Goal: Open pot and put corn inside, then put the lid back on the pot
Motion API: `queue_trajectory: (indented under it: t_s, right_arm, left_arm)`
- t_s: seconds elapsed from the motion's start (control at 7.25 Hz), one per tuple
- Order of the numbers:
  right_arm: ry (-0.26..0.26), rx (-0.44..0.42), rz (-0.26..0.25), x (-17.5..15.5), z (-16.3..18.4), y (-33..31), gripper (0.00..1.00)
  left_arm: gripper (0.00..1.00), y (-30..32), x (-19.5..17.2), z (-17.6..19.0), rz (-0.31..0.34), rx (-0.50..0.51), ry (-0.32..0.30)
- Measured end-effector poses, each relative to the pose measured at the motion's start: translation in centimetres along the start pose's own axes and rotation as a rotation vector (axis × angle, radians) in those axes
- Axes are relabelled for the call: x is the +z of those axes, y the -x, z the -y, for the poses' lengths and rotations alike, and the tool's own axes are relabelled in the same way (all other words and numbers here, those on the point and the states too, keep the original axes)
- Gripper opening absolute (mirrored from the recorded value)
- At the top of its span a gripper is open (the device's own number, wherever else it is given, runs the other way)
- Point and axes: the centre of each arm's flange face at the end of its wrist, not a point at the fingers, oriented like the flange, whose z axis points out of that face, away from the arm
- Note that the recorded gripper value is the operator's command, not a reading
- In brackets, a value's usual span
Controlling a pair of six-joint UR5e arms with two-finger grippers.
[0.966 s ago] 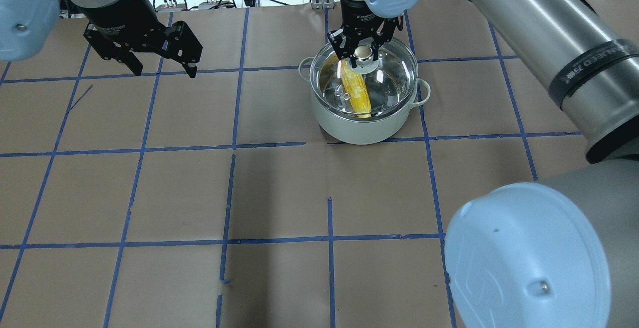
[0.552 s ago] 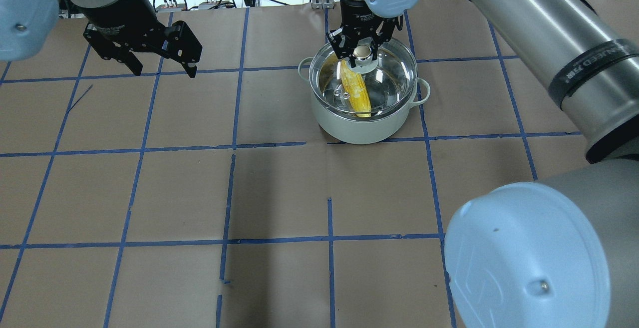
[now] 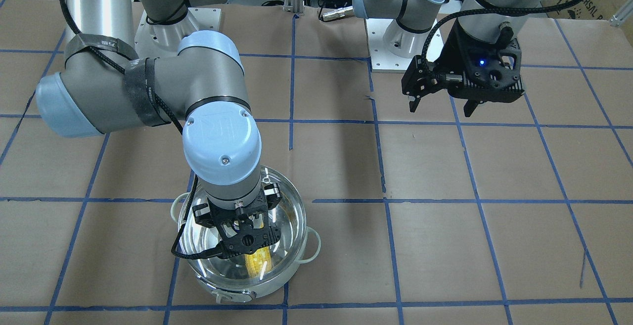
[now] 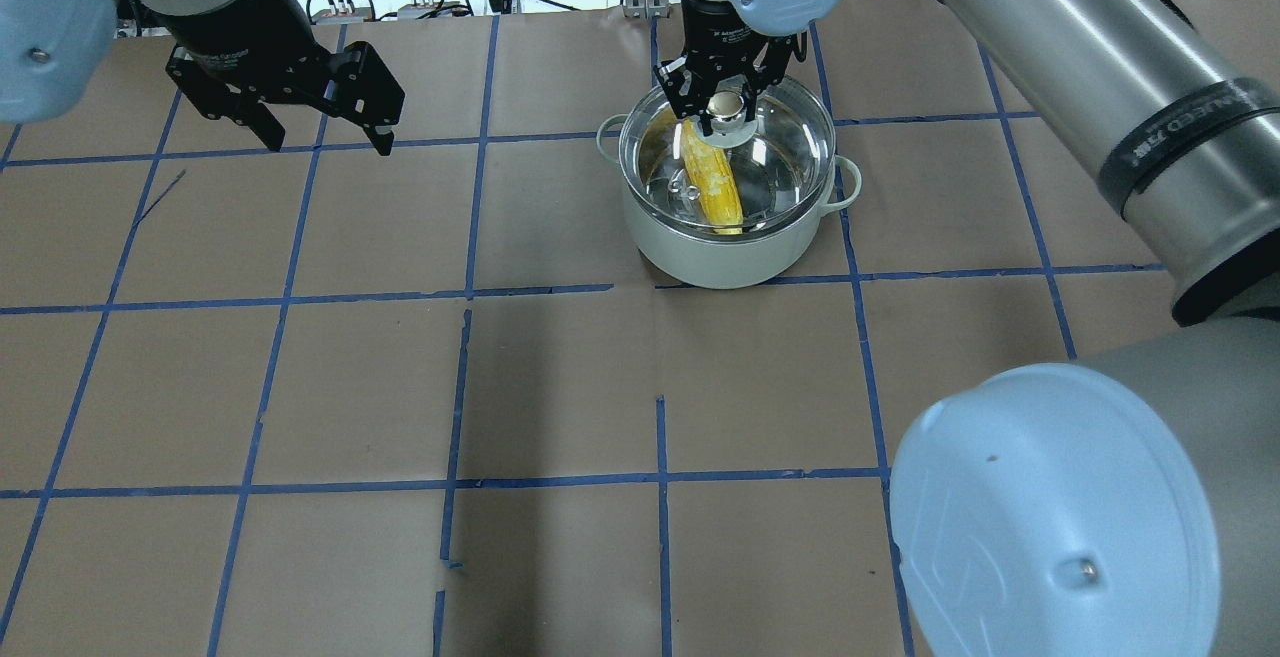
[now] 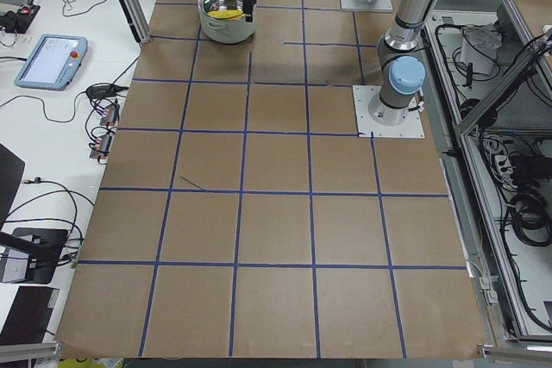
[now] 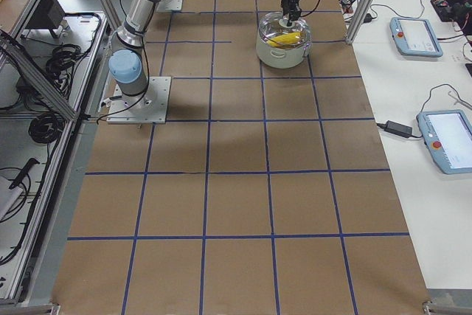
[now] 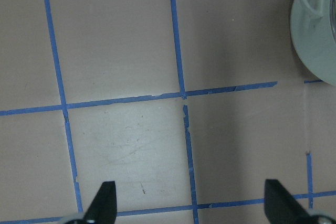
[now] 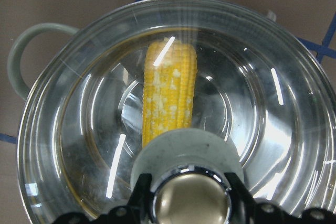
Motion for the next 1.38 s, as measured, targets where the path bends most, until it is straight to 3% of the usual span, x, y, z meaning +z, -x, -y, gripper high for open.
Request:
queue_trajectory:
  t_s: [0.14, 0.41, 0.97, 1.38]
  right_arm:
    - [-0.016, 0.004, -0.002, -0.2, 0.1, 0.0, 0.99]
    - [-0.042, 0.012, -0.003, -0.6, 0.3, 0.1, 1.0]
    - [-0.042, 0.014, -0.019, -0.9, -0.2, -1.1, 0.98]
    - [-0.085, 0.05, -0.024, -7.6, -5.8, -6.1, 0.99]
  left_arm:
    - [1.0, 0.0, 0.0, 0.0, 0.0, -0.001, 0.001]
    - [1.0, 0.0, 0.0, 0.0, -0.001, -0.001, 0.0]
    - [1.0, 0.0, 0.0, -0.1, 0.002, -0.002, 0.005]
    - [1.0, 0.4, 0.0, -0.1, 0.036, 0.002, 0.011]
